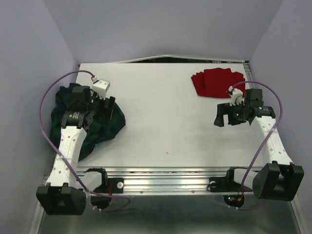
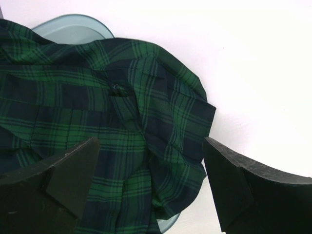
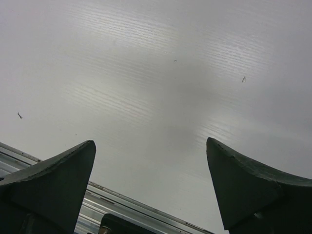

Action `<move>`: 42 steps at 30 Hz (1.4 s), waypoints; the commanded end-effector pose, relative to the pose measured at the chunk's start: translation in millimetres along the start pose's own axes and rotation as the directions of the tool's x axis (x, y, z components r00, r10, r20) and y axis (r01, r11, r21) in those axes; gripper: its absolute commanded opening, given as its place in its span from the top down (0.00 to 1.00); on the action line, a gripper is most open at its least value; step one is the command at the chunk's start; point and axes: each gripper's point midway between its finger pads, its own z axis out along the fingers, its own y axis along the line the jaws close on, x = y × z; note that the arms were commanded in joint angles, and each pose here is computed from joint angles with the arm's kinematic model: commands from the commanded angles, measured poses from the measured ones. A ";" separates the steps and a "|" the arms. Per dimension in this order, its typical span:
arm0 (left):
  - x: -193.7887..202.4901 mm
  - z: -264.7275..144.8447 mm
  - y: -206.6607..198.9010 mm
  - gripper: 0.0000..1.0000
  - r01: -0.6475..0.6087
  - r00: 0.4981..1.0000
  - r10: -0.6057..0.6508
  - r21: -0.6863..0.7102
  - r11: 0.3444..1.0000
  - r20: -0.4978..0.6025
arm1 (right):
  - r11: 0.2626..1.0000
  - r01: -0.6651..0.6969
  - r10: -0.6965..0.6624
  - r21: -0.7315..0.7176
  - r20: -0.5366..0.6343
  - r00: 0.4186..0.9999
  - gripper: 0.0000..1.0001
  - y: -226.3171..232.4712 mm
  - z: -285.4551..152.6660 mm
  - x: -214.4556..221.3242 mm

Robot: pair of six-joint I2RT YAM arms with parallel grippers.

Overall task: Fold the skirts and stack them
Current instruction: Grab the skirt from the pile

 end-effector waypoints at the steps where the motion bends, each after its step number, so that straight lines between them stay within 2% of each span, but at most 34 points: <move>1: -32.5 -12.5 5.8 0.01 -0.027 0.998 0.028 -0.006 1.000 0.062 | 1.000 0.023 -0.023 -0.005 0.074 0.997 0.00 1.5 -4.1 -18.1; 7: -60.6 -14.8 26.7 0.01 -0.022 0.999 0.025 -0.070 0.997 0.043 | 1.000 0.027 -0.027 -0.004 0.076 0.997 0.00 0.4 -3.4 -20.9; 11: -68.5 -8.8 45.7 0.01 -0.015 1.000 0.014 -0.120 0.993 -0.011 | 1.000 0.027 -0.027 -0.005 0.070 0.997 0.00 -0.4 -1.4 -19.9; 15: -64.5 1.5 89.3 0.01 0.073 0.995 -0.085 -0.175 0.982 -0.058 | 1.000 0.026 -0.025 -0.011 0.067 0.997 0.00 0.0 0.2 -18.4; 19: -37.8 25.3 133.3 0.01 0.138 0.970 -0.183 -0.253 0.958 -0.162 | 1.000 0.020 -0.019 -0.015 0.062 0.998 0.00 -0.1 3.5 -15.2; 25: 0.4 61.0 149.2 0.02 0.181 0.941 -0.242 -0.254 0.950 -0.236 | 1.000 0.020 -0.019 -0.010 0.051 0.999 0.00 -2.2 4.9 -14.3; 30: 31.5 91.1 146.7 0.02 0.196 0.922 -0.264 -0.247 0.949 -0.283 | 1.000 0.018 -0.017 -0.008 0.046 0.999 0.00 -2.7 5.2 -13.7; 40: 119.5 150.1 126.3 0.02 0.270 0.837 -0.356 -0.251 0.929 -0.415 | 1.000 0.026 -0.026 -0.001 0.047 0.999 0.00 -3.4 1.7 -17.8; 42: 133.4 156.9 121.7 0.06 0.277 0.824 -0.363 -0.248 0.928 -0.436 | 1.000 0.028 -0.028 0.001 0.048 0.998 0.00 -3.8 1.2 -18.9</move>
